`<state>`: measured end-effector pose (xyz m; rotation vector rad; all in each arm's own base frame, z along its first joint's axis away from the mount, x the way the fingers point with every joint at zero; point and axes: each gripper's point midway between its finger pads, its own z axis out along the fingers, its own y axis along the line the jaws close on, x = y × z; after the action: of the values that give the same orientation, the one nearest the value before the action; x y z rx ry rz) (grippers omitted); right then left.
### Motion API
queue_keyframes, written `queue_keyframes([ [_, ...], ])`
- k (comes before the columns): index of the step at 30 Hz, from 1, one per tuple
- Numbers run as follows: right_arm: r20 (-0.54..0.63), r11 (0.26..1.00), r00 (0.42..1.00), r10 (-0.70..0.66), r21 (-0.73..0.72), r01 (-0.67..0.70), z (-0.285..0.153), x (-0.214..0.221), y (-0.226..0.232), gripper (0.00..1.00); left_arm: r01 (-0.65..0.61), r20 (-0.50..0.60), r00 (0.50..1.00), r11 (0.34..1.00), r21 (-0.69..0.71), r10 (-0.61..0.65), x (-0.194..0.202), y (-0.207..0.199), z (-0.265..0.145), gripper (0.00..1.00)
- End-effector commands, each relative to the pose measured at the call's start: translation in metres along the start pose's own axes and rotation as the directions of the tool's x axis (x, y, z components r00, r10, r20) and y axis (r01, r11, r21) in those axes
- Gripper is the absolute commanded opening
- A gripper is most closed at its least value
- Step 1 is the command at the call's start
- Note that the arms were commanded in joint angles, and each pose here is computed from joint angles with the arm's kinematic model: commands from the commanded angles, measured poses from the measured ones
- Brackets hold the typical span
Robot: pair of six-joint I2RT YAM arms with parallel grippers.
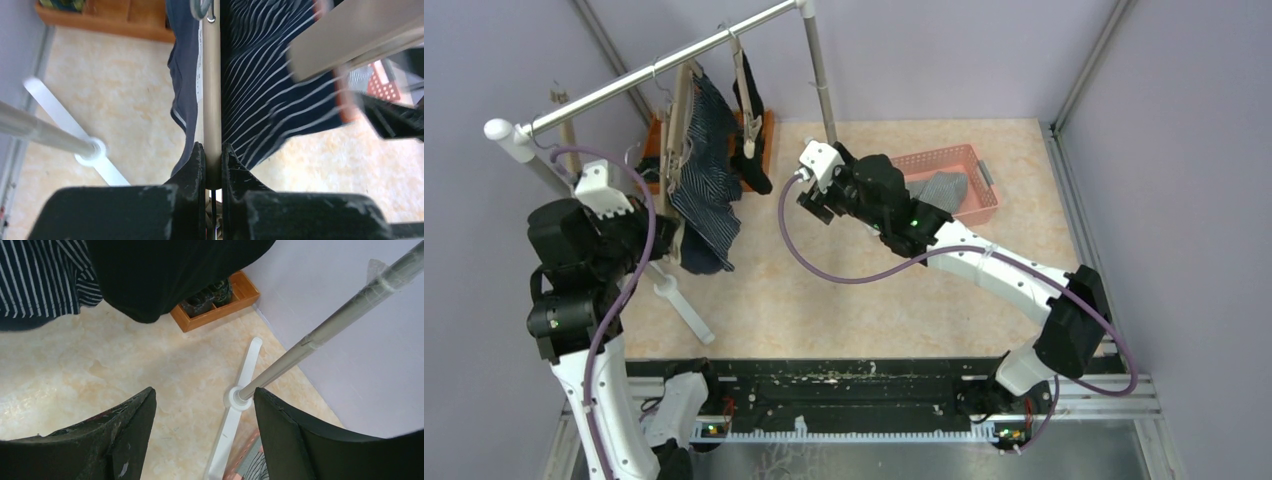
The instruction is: Remove the underwear clipped to the hanger
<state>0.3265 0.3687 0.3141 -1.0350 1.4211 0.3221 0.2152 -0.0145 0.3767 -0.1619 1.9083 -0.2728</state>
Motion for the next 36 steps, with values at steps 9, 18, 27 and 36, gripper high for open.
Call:
queue_keyframes([
  [9, 0.129, 0.985, 0.992, 0.003, 0.172, -0.026, -0.021, -0.089, -0.057, 0.73, 0.174, -0.215, 0.964, 0.982, 0.068, -0.156, 0.116, -0.007, -0.004, 0.00],
  [18, 0.155, 0.987, 0.988, 0.003, 0.157, -0.028, -0.025, -0.114, -0.063, 0.74, 0.191, -0.212, 0.972, 0.858, 0.477, -0.099, 0.145, -0.066, -0.018, 0.00],
  [27, 0.136, 0.991, 0.983, 0.124, 0.041, -0.131, -0.036, -0.106, -0.100, 0.78, 0.203, -0.268, 0.963, 0.673, 0.711, -0.008, 0.184, -0.096, -0.050, 0.00],
  [36, 0.015, 0.986, 0.993, 0.116, -0.126, -0.113, -0.040, -0.057, -0.106, 0.83, 0.271, -0.353, 0.935, 0.586, 0.764, 0.028, 0.214, -0.104, -0.075, 0.00],
])
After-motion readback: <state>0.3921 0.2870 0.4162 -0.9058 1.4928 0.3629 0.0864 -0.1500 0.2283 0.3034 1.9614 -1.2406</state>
